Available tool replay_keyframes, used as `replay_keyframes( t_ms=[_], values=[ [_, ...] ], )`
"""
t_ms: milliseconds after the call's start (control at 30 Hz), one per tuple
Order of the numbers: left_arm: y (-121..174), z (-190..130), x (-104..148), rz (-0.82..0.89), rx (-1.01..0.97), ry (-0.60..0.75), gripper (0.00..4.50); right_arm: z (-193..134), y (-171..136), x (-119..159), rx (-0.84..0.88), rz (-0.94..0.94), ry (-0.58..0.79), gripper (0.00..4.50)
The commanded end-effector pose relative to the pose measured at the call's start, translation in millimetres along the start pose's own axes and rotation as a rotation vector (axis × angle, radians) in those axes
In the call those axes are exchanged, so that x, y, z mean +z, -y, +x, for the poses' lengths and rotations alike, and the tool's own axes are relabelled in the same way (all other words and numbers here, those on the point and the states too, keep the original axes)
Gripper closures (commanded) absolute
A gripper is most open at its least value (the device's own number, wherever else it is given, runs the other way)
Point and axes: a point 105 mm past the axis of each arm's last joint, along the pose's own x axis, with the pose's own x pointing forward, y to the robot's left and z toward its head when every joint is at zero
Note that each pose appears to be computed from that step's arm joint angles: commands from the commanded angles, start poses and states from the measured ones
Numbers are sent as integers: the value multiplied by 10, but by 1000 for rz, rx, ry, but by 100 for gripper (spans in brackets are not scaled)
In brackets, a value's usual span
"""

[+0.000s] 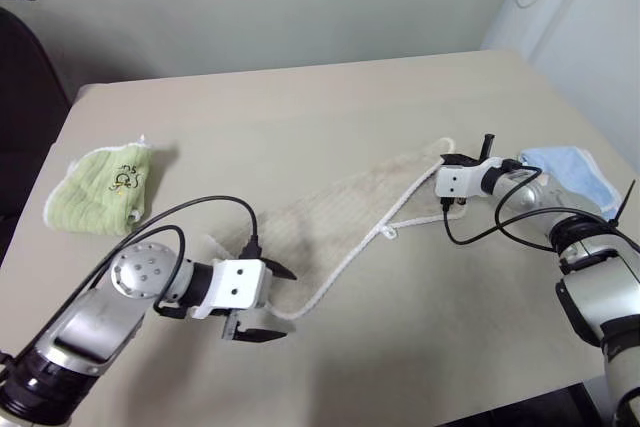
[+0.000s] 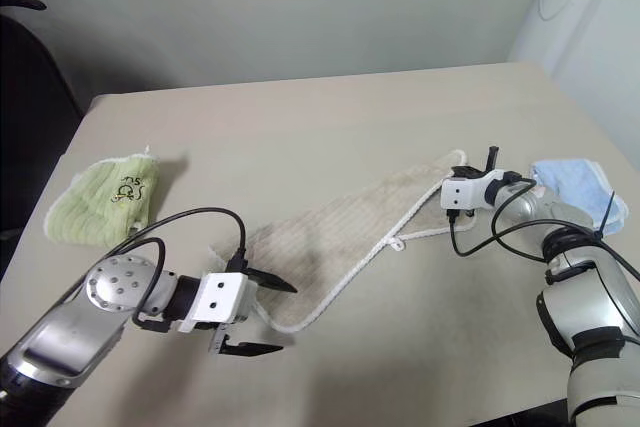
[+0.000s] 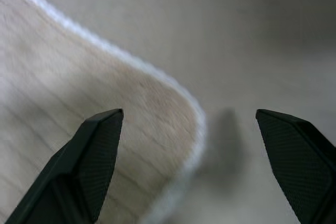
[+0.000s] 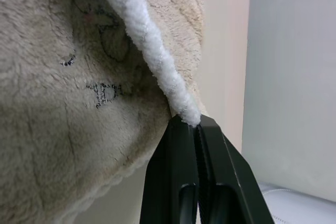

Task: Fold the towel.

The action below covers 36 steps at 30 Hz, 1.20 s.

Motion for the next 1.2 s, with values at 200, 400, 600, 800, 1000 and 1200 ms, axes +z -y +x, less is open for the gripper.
replay_keyframes(
  t_ms=[200, 400, 600, 800, 1000, 1200],
  values=[
    [284, 73, 53, -19, -32, -10, 2, -279, 313, 194, -93, 55, 124, 450],
    [387, 40, 14, -39, -38, -53, 2, -377, 319, 277, -70, 42, 124, 450],
    [236, 36, -11, -44, 46, -55, 2, -397, 327, 334, -76, 52, 129, 450],
    [121, -19, -63, -34, 80, -79, 2, -417, 302, 301, -85, 65, 108, 450],
    [76, 56, -285, -20, 78, -154, 2, -406, 313, 317, -100, 69, 104, 450],
    [42, 105, -347, -40, 62, -144, 37, -411, 323, 296, -113, 72, 91, 450]
  ],
)
